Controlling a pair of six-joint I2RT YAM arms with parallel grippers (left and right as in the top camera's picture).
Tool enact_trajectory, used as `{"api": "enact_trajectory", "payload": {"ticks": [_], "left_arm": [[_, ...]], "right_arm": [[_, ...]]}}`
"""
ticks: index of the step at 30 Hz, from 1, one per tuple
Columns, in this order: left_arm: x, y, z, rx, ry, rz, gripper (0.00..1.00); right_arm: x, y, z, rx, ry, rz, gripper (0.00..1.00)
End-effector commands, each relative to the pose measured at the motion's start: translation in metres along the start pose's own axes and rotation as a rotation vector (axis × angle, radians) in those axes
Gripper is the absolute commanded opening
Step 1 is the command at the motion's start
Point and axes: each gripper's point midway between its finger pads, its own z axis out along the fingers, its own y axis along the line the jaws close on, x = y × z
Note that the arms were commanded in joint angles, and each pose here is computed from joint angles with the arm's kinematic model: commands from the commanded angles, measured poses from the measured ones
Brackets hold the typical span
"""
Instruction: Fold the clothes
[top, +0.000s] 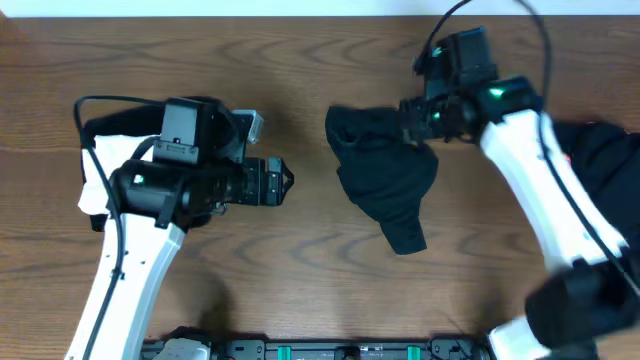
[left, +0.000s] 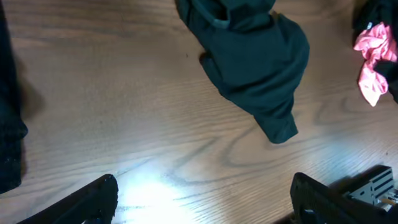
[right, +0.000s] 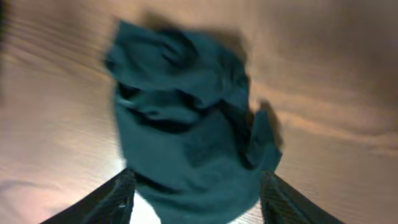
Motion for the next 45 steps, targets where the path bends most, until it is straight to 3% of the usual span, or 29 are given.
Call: {"api": "enact_trajectory", "payload": {"ticks": [1, 4, 10, 16, 21, 24, 26, 30, 33, 37, 40, 45], "left_arm": [[-0.001, 0.003, 0.006, -0.013, 0.019, 0.008, 0.89], [-0.001, 0.005, 0.009, -0.014, 0.029, 0.005, 0.90], [-0.002, 0.002, 0.013, 0.006, 0.035, 0.003, 0.89], [-0.003, 0.000, 0.014, 0.023, 0.038, 0.002, 0.89], [-0.003, 0.000, 0.014, 0.023, 0.038, 0.002, 0.89], [-0.003, 0.000, 0.014, 0.022, 0.038, 0.002, 0.89], [-0.002, 0.000, 0.014, 0.022, 0.039, 0.002, 0.89], [-0.003, 0.000, 0.014, 0.022, 0.038, 0.002, 0.90], [-0.005, -0.001, 0.014, 0.025, 0.028, 0.006, 0.89], [-0.015, -0.017, 0.014, 0.113, -0.009, 0.029, 0.89], [-0.025, -0.031, 0.013, 0.177, -0.047, 0.066, 0.89], [-0.033, -0.055, 0.016, 0.219, -0.087, 0.147, 0.90]], "right_arm": [[0.028, 0.001, 0.051, -0.053, 0.145, -0.023, 0.60], [0.023, 0.006, 0.071, -0.064, 0.137, -0.060, 0.60], [-0.020, 0.012, 0.087, -0.083, -0.032, -0.034, 0.64], [-0.013, 0.008, 0.115, -0.066, 0.004, -0.004, 0.61], [0.002, 0.004, 0.126, -0.054, 0.065, 0.005, 0.46], [-0.006, 0.006, 0.119, -0.057, 0.034, -0.005, 0.13], [-0.018, 0.008, 0.100, -0.058, -0.009, -0.015, 0.02], [-0.052, 0.023, 0.027, -0.084, -0.155, -0.083, 0.01], [-0.071, 0.052, -0.053, -0.165, -0.329, -0.233, 0.01], [-0.071, 0.073, -0.129, -0.187, -0.495, -0.335, 0.01], [-0.064, 0.077, -0.153, -0.190, -0.530, -0.348, 0.01], [-0.056, 0.077, -0.151, -0.191, -0.499, -0.346, 0.01]]}}
